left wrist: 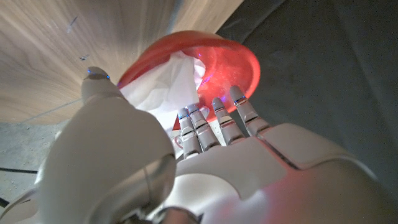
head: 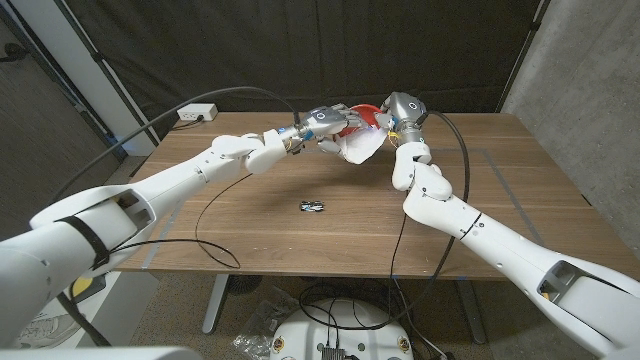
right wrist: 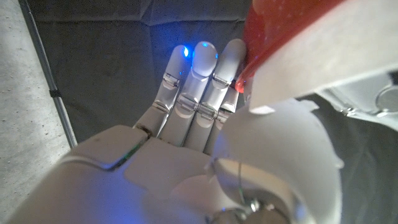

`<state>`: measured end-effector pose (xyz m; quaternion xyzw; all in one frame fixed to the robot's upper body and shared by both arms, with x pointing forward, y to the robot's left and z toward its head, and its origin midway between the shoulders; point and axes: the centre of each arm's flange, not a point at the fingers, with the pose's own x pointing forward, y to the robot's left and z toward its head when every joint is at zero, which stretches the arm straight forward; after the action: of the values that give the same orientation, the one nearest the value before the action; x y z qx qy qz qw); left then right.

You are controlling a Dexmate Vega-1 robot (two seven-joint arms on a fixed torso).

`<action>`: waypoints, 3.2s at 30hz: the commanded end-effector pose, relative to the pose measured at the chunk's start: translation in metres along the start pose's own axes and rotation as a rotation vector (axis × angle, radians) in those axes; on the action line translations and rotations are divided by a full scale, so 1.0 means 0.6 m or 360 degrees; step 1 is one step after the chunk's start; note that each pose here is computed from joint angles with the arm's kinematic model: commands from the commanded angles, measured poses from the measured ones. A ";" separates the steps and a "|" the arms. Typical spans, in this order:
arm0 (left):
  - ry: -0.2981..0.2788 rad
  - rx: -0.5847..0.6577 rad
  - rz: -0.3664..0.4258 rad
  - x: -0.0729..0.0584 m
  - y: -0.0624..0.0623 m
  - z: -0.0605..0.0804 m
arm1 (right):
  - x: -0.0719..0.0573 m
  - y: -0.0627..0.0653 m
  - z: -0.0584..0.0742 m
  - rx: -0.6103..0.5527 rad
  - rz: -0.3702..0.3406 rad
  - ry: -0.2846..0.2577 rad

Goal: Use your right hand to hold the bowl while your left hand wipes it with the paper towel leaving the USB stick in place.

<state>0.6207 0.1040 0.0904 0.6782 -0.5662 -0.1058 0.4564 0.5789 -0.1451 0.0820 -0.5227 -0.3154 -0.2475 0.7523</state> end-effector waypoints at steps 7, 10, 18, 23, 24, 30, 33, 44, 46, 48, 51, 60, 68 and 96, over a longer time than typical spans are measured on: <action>-0.0015 -0.0124 0.0054 0.004 -0.007 0.009 | 0.021 0.012 0.012 0.0073 -0.0067 0.0094; 0.0036 -0.0133 0.0216 -0.003 -0.007 0.008 | 0.022 0.015 0.010 0.0069 -0.0065 0.0100; 0.0190 -0.0089 0.0619 -0.029 0.001 0.007 | 0.027 0.025 -0.001 0.0064 -0.0039 0.0123; 0.0242 -0.0080 0.0782 -0.043 0.006 0.008 | 0.031 0.032 -0.009 0.0079 -0.0037 0.0165; 0.0250 -0.0080 0.0808 -0.046 0.008 0.009 | 0.032 0.032 -0.011 0.0091 -0.0032 0.0168; 0.0304 -0.0074 0.0964 -0.060 0.017 0.009 | 0.038 0.037 -0.027 0.0182 0.0016 0.0217; 0.0335 -0.0061 0.1045 -0.069 0.021 0.008 | 0.041 0.040 -0.037 0.0240 0.0053 0.0243; 0.0499 -0.0064 0.1312 -0.106 0.035 0.000 | 0.048 0.048 -0.071 0.0414 0.0151 0.0344; 0.0516 -0.0062 0.1346 -0.112 0.036 0.000 | 0.047 0.048 -0.072 0.0406 0.0149 0.0354; 0.0539 -0.0056 0.1378 -0.118 0.038 -0.001 | 0.047 0.048 -0.075 0.0442 0.0167 0.0361; 0.0575 -0.0051 0.1414 -0.125 0.039 -0.002 | 0.048 0.049 -0.081 0.0496 0.0185 0.0374; 0.0623 -0.0047 0.1452 -0.136 0.040 -0.008 | 0.049 0.052 -0.099 0.0627 0.0234 0.0408; 0.0726 -0.0055 0.1506 -0.150 0.039 -0.013 | 0.045 0.053 -0.126 0.0951 0.0344 0.0397; 0.1093 -0.0775 0.1452 -0.162 -0.012 -0.062 | 0.013 0.023 -0.125 0.1596 0.0528 0.0251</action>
<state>0.5962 0.1955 0.0714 0.2999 -0.6505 0.2443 0.6536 0.6197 -0.2145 0.0569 -0.1556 -0.2365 -0.0228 0.9588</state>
